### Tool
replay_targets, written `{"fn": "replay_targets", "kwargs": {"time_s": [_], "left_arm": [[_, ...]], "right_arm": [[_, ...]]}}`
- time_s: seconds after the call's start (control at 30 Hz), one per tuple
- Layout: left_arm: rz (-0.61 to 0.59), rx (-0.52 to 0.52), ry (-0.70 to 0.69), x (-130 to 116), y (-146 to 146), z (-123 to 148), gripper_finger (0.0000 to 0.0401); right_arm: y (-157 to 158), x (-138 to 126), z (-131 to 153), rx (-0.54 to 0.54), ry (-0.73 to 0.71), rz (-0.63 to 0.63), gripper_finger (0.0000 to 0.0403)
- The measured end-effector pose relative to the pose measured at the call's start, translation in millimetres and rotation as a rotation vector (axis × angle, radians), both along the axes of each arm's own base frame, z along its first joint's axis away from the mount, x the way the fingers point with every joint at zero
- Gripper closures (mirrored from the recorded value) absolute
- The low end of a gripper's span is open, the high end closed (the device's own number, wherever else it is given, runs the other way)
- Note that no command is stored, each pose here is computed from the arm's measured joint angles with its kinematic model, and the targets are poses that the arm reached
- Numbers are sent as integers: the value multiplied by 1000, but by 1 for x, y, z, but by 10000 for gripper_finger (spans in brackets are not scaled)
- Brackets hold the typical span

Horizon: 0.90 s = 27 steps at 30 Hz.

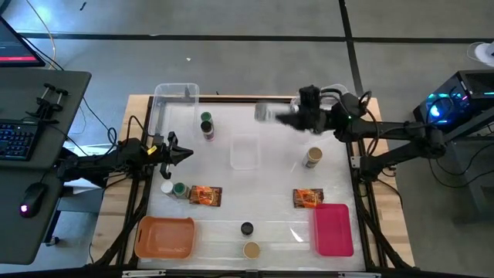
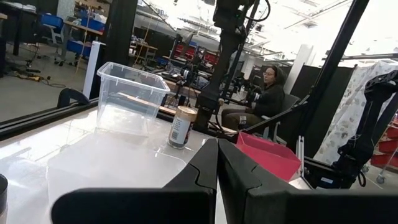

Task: Sort spices by type
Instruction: Put the right white seasoning bottle into the right large transparent bin

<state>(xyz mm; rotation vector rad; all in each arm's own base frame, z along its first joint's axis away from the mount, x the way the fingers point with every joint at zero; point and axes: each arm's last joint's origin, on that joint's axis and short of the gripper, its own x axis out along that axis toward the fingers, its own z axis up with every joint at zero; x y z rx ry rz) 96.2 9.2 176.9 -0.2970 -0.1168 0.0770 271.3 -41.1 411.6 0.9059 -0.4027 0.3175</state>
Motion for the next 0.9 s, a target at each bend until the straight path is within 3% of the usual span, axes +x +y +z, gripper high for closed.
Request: {"fn": "replay_targets", "kwargs": {"time_s": [0.13, 0.27, 0.37, 0.43, 0.57, 0.7, 0.8, 0.9], "left_arm": [[0, 0, -1, 0, 0, 0, 401], [0, 0, 0, 0, 0, 0, 401], [0, 0, -1, 0, 0, 0, 401], [0, 0, -1, 0, 0, 0, 401], [0, 0, 0, 0, 0, 0, 401], [0, 0, 0, 0, 0, 0, 401], [-1, 0, -3, 0, 0, 0, 401], [-1, 0, -2, 0, 0, 0, 401]], "right_arm": [[-14, -1, 1, 297, -11, -186, 209], [-25, 0, -7, 446, 30, -306, 209], [-28, 0, -10, 495, 44, -363, 209], [-29, -1, -8, 448, 30, -363, 209], [-18, -7, 5, 164, -10, -241, 209], [4, -14, 16, -11, 76, -234, 209], [13, -19, 17, -40, 262, -345, 209], [13, -30, 14, 44, 532, -549, 209]]}}
